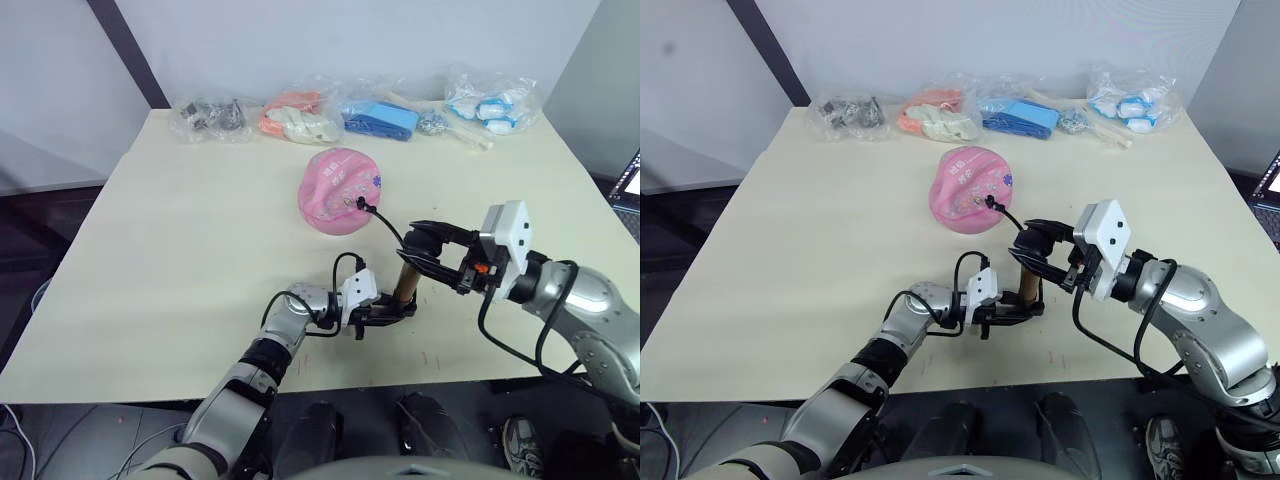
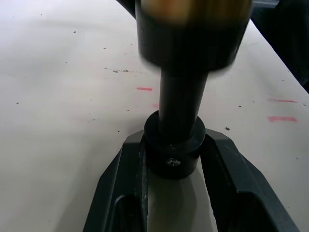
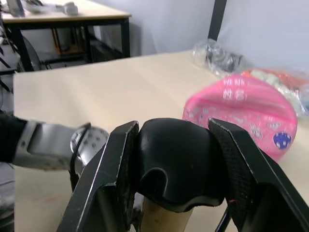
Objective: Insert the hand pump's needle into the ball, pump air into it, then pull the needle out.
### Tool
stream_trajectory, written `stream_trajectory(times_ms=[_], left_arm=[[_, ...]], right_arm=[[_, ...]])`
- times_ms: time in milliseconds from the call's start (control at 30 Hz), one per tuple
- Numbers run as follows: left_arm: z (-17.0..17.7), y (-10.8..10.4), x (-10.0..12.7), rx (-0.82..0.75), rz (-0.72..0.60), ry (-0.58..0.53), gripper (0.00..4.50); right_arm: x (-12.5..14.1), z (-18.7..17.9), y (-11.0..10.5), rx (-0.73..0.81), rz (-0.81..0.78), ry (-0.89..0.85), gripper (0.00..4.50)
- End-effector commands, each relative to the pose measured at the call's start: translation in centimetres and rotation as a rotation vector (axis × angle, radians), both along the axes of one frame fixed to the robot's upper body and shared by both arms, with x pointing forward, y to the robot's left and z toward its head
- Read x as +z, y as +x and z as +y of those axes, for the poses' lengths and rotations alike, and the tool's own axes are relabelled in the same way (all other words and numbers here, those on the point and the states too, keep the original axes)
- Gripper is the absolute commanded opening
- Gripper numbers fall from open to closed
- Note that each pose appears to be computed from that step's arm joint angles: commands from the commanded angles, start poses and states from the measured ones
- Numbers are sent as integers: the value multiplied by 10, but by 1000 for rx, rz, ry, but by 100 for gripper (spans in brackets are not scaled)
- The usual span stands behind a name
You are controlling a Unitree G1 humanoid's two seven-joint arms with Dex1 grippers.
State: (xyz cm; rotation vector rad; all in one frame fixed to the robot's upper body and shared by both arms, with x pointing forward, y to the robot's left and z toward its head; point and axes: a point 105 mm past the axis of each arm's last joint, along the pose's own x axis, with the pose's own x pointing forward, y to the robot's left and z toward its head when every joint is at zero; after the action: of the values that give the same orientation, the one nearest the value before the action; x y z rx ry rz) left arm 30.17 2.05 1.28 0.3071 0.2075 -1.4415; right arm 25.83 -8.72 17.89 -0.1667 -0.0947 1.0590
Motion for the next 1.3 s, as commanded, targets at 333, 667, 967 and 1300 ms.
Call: stream_trajectory(times_ms=[333,667,967,1300], left_arm=[[6,-5,-11,-7,49,41,112],[7,-6,-12,-12,52,41,112],[7,-8,-12,-23,52,40,112],[5,-8,-11,-32,51,40,112]], right_arm=[[-18,3,-8,50,58,-44,181],[35,-16,-4,35,-43,-38,181],[78,-32,-11,55,-104,-33,181],[108,-35,-10,51,-119,-24,181]])
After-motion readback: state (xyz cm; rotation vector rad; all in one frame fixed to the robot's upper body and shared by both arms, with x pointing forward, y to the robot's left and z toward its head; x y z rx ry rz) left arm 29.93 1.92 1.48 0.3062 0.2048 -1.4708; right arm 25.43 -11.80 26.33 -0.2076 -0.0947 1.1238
